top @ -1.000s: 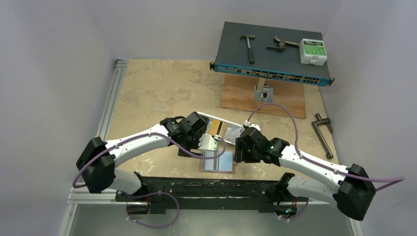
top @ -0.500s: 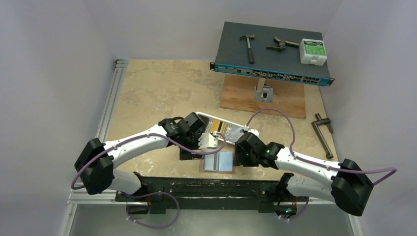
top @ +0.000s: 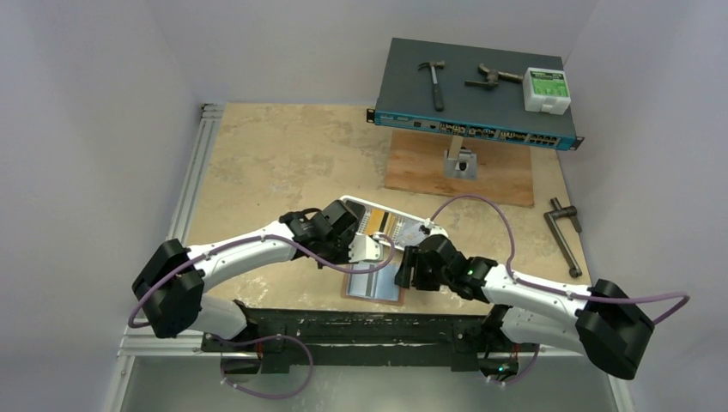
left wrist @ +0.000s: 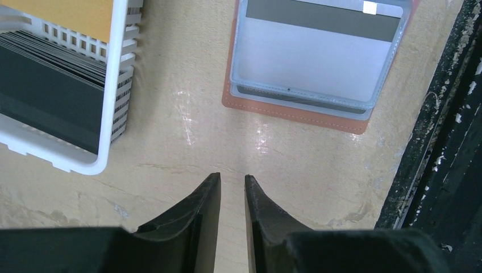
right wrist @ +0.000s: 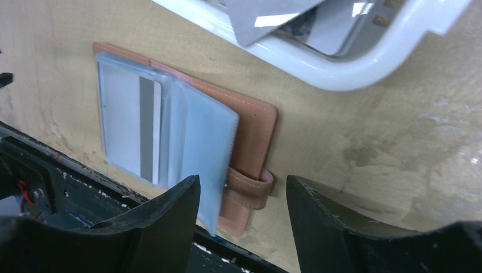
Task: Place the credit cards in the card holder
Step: Pick up the card holder from the corner of the board.
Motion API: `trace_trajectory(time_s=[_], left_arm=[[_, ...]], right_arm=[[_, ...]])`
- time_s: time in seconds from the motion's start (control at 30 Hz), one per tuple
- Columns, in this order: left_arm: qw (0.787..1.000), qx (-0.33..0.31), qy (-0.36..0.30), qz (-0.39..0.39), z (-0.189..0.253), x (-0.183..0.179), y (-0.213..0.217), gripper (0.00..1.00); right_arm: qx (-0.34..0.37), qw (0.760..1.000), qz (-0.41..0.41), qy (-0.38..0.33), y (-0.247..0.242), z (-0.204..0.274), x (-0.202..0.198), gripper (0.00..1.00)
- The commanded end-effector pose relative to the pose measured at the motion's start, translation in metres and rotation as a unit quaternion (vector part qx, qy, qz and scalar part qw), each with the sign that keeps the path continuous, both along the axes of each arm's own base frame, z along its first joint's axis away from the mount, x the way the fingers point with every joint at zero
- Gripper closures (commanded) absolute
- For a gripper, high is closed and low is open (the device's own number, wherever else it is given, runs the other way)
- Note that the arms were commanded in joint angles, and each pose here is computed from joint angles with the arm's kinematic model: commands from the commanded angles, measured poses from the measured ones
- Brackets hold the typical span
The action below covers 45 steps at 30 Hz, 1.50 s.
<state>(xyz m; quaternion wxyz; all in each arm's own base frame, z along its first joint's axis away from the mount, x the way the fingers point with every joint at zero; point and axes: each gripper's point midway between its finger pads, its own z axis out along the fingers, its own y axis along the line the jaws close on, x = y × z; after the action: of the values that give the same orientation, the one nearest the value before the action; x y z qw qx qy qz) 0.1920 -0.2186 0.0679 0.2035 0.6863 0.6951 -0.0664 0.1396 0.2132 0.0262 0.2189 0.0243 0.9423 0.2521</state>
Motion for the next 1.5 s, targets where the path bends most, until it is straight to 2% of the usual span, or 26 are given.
trace_trajectory(time_s=[0.0,0.2,0.4,0.6,0.83,0.97,1.13,1.23,1.47], left_arm=[[1.000,-0.013,0.014,0.006,-0.005,0.001,-0.009,0.80],[1.000,-0.008,0.028,0.006,-0.011,-0.002,-0.010,0.87],[0.999,-0.004,0.034,0.008,-0.014,0.000,-0.014,0.90],[0.999,-0.002,0.033,0.004,-0.015,0.003,-0.016,0.91],[0.999,-0.007,0.033,-0.007,-0.013,0.006,-0.023,0.91],[0.999,-0.008,0.041,-0.017,-0.016,0.005,-0.028,0.90],[0.998,0.005,0.047,-0.034,-0.024,0.001,-0.034,0.90],[0.998,0.014,0.041,-0.048,-0.028,-0.003,-0.037,0.90],[0.997,0.023,0.039,-0.058,-0.036,-0.009,-0.039,0.91]], right_arm=[[0.006,1.000,0.016,-0.002,0.012,-0.005,0.004,0.42],[-0.013,1.000,0.013,-0.003,0.007,-0.006,0.006,0.48],[0.033,0.998,0.035,-0.038,0.017,0.023,0.007,0.60],[0.078,0.990,0.105,-0.053,0.035,0.043,-0.004,0.63],[0.076,0.981,0.177,-0.002,0.047,0.026,-0.027,0.64],[0.084,0.974,0.211,0.002,0.052,0.028,-0.039,0.62],[0.043,0.980,0.191,-0.043,0.038,0.041,-0.024,0.60],[0.056,0.980,0.177,-0.072,0.037,0.050,-0.018,0.58],[0.083,0.975,0.202,-0.051,0.047,0.026,-0.029,0.58]])
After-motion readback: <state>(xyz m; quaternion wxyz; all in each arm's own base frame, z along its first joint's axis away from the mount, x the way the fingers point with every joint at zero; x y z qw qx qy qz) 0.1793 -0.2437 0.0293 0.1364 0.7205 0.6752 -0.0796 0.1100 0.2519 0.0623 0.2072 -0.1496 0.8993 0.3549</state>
